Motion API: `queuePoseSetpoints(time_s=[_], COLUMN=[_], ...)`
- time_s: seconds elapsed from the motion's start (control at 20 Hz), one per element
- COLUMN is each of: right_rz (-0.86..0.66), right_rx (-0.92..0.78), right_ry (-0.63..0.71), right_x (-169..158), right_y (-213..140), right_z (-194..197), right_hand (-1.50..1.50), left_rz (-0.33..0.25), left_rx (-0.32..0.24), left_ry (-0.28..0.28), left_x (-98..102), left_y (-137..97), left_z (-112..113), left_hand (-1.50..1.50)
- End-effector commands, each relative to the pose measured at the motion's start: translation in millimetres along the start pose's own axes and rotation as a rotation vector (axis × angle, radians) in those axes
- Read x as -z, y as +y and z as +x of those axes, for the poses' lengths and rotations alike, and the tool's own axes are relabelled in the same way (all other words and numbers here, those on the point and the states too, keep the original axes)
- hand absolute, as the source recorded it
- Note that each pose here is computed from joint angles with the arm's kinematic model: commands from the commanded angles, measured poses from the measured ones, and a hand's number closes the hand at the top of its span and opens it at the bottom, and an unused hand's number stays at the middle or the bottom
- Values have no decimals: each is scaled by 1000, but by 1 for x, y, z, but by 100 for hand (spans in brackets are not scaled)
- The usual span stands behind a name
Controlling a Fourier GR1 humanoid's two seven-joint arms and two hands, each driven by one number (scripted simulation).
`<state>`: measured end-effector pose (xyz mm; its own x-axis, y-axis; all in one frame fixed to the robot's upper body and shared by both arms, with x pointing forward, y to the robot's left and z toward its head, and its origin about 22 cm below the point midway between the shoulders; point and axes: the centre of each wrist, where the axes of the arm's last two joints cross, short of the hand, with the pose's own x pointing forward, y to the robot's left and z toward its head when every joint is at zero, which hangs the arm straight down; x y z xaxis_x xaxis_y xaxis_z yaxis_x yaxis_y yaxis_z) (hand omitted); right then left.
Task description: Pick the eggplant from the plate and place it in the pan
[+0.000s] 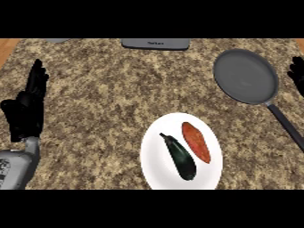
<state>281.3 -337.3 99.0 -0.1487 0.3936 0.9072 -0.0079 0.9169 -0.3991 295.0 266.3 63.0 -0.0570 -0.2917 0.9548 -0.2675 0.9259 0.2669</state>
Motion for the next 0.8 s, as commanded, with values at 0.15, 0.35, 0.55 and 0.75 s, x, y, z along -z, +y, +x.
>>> queuePoseSetpoints(time_s=[0.15,0.35,0.55,0.75], right_rz=[609,683,773,969], right_rx=[-33,-428,-211,-332], right_ry=[-191,-473,-542,-618], right_x=[21,37,35,53], right_y=[116,130,206,229], right_z=[41,94,51,62], right_hand=[150,150,-150,-150], left_rz=[-315,-534,-556,-530], left_rx=[-175,-288,-344,-371], left_ry=[78,202,244,260], left_x=[-19,-49,-53,-39], left_y=[-56,-97,-86,-58], left_z=[5,-6,-16,-26], left_hand=[0,0,0,0])
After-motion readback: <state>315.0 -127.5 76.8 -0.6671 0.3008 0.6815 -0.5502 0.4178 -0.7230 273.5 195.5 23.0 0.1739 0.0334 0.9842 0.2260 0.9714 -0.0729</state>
